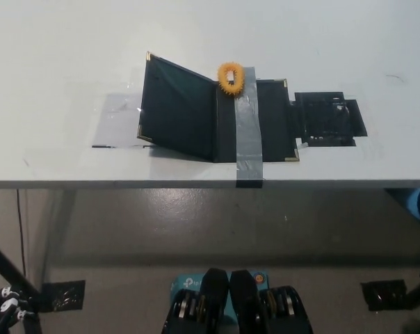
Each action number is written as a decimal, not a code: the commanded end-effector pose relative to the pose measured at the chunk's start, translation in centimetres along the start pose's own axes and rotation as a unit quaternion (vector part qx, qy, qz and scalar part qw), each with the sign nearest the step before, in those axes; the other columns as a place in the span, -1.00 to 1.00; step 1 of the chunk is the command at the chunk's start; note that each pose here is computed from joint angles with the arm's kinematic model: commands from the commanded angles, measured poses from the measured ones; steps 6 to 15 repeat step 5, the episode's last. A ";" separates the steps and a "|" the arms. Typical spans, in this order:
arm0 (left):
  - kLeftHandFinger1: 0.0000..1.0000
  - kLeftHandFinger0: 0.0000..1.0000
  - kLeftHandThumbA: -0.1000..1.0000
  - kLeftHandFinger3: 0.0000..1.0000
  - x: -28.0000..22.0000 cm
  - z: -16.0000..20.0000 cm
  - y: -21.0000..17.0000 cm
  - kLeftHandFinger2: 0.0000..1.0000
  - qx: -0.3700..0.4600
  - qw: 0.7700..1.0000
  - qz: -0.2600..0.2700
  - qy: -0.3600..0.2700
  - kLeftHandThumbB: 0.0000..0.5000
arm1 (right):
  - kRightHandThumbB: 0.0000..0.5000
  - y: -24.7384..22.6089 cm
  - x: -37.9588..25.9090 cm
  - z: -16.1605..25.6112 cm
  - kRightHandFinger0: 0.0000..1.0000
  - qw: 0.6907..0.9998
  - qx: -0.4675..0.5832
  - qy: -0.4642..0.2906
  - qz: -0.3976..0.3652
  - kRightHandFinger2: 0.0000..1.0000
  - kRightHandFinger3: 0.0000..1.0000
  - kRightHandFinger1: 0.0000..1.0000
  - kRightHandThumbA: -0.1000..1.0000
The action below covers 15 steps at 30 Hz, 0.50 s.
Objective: The robot uses its right hand to push the cover of the diary kept in the middle of the desk towards the left to open it
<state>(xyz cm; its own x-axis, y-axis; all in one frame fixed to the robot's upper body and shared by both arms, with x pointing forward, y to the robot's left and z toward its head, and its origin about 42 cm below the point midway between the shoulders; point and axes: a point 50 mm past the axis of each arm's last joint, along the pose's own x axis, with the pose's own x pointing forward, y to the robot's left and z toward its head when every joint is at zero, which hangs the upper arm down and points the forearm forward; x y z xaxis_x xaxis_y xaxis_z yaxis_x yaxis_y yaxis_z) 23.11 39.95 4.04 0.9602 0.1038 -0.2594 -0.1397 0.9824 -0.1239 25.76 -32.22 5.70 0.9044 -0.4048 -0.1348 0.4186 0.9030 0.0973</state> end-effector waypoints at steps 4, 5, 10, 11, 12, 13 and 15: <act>0.07 -0.26 -0.25 -0.35 -0.2 1.6 1.1 -0.44 0.009 0.999 -0.009 -0.031 1.00 | -0.08 0.4 0.4 1.8 -0.53 0.998 -0.032 -0.048 0.006 -0.15 0.11 -0.34 0.26; 0.07 -0.26 -0.25 -0.35 -0.2 1.6 1.1 -0.44 0.007 0.999 -0.008 -0.030 1.00 | -0.10 0.4 0.4 1.7 -0.50 0.998 -0.034 -0.048 0.008 -0.13 0.12 -0.31 0.27; 0.07 -0.26 -0.25 -0.35 -0.2 1.6 1.1 -0.44 0.007 0.999 -0.008 -0.030 1.00 | -0.10 0.4 0.4 1.7 -0.50 0.998 -0.034 -0.048 0.008 -0.13 0.12 -0.31 0.27; 0.07 -0.26 -0.25 -0.35 -0.2 1.6 1.1 -0.44 0.007 0.999 -0.008 -0.030 1.00 | -0.10 0.4 0.4 1.7 -0.50 0.998 -0.034 -0.048 0.008 -0.13 0.12 -0.31 0.27; 0.07 -0.26 -0.25 -0.35 -0.2 1.6 1.1 -0.44 0.007 0.999 -0.008 -0.030 1.00 | -0.10 0.4 0.4 1.7 -0.50 0.998 -0.034 -0.048 0.008 -0.13 0.12 -0.31 0.27; 0.07 -0.26 -0.25 -0.35 -0.2 1.6 1.1 -0.44 0.007 0.999 -0.008 -0.030 1.00 | -0.10 0.4 0.4 1.7 -0.50 0.998 -0.034 -0.048 0.008 -0.13 0.12 -0.31 0.27; 0.07 -0.26 -0.25 -0.35 -0.2 1.6 1.1 -0.44 0.007 0.999 -0.008 -0.030 1.00 | -0.10 0.4 0.4 1.7 -0.50 0.998 -0.034 -0.048 0.008 -0.13 0.12 -0.31 0.27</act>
